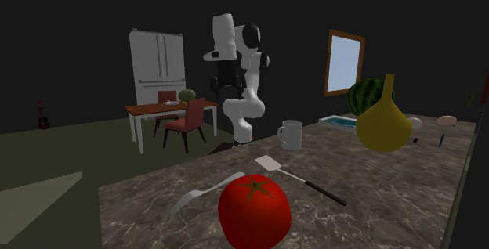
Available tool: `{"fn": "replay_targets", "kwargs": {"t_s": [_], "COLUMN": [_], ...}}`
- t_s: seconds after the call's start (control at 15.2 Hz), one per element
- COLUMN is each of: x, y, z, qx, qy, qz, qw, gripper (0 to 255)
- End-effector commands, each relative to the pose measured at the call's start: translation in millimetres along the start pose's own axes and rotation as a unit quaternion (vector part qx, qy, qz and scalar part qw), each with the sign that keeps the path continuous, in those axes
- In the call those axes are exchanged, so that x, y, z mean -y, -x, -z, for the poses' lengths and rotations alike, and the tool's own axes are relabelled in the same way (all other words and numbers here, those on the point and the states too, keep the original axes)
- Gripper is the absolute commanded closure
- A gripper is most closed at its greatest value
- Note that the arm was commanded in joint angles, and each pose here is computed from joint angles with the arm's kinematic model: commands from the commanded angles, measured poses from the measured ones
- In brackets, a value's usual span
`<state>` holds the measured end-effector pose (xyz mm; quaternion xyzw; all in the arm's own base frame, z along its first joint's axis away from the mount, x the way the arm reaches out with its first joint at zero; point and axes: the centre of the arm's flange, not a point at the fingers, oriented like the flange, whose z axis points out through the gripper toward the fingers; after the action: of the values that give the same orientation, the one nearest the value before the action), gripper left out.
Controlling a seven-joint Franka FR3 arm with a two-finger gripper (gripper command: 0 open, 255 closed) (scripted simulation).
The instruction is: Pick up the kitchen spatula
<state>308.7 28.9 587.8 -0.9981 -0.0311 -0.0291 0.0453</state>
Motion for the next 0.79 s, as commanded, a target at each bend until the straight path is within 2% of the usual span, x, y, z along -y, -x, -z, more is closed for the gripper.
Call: {"fn": "replay_targets", "kwargs": {"t_s": [0.0, 0.33, 0.53, 0.73], "x": [0, 30, 51, 75], "y": [0, -53, -83, -111], "z": [0, -27, -44, -61], "qx": [0.0, 0.003, 0.005, 0.007], "qy": [0.0, 0.002, 0.003, 0.004], "qz": [0.0, 0.076, 0.121, 0.166], "qw": [1.0, 0.9971, 0.9926, 0.986], "gripper": [0, 0, 0, 0]}}
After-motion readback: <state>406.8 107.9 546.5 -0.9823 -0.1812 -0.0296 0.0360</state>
